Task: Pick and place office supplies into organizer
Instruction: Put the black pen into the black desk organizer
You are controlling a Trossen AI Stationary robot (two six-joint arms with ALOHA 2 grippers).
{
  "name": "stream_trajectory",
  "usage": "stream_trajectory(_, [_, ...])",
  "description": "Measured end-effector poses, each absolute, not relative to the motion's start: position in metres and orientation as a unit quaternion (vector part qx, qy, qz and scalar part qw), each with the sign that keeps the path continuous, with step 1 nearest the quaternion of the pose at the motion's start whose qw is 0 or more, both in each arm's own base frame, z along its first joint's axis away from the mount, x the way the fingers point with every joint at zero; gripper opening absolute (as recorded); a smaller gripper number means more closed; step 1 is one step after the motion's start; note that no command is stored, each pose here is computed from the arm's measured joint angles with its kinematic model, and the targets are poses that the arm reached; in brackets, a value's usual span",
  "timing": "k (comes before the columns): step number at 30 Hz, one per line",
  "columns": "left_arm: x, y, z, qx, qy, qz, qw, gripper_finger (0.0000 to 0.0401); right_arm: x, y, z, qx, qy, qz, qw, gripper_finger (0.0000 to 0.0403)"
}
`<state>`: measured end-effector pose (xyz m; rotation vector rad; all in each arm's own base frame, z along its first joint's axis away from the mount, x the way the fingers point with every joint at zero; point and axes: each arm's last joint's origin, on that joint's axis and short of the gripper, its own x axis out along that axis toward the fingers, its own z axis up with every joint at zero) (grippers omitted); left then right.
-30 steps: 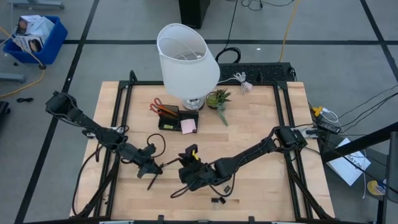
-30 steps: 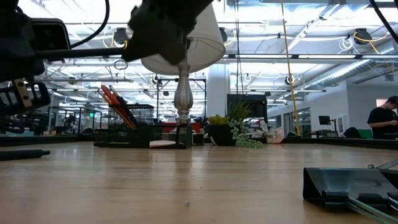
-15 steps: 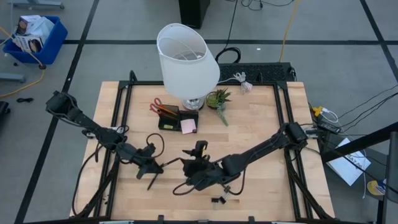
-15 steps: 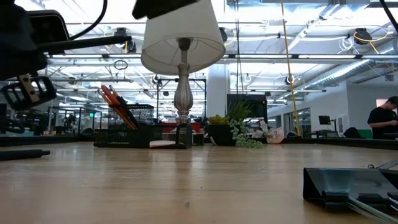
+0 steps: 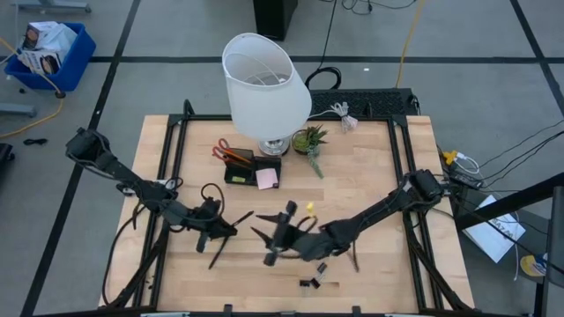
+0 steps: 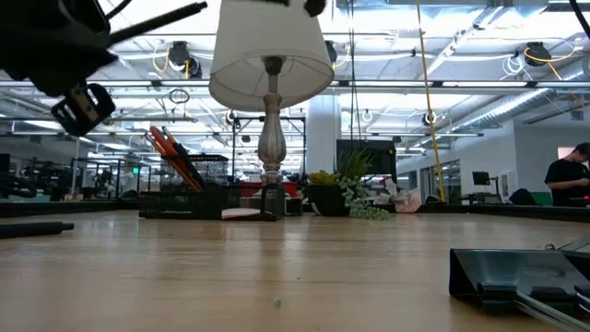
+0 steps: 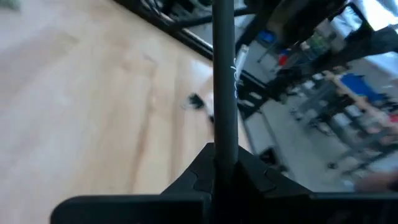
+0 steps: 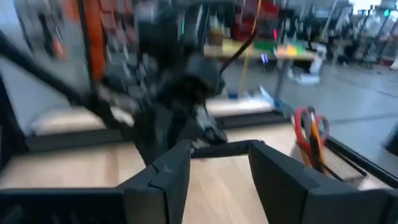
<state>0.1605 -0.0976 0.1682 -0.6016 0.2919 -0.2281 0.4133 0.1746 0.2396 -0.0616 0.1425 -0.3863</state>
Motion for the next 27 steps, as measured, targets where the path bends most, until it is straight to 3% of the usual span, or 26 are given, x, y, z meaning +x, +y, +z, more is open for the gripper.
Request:
stream_trajectory(5, [0.159,-0.102,0.175,-0.259,0.103,-0.122,0.952,0.0025,0.383,0.158,0.222,0.034,-0.037,-0.173,0.984,0.0155])
stream_trajectory(9, [0.158,-0.103,0.177,-0.250,0.088,-0.112,0.958,0.0025,0.362,0.136,0.198,0.143,-0.118,-0.081,0.979,0.0155])
stream_trajectory(12, [0.158,-0.102,0.177,-0.237,0.084,-0.101,0.963,0.0027,0.361,0.120,0.178,0.198,-0.125,-0.030,0.972,0.0155])
stream_trajectory(17, [0.159,-0.101,0.177,-0.238,0.078,-0.088,0.964,0.0028,0.378,0.107,0.169,0.209,-0.126,-0.005,0.970,0.0155])
stream_trajectory(27, [0.159,-0.099,0.178,-0.232,0.068,-0.069,0.968,0.0032,0.419,0.108,0.197,0.171,-0.110,0.022,0.979,0.0155])
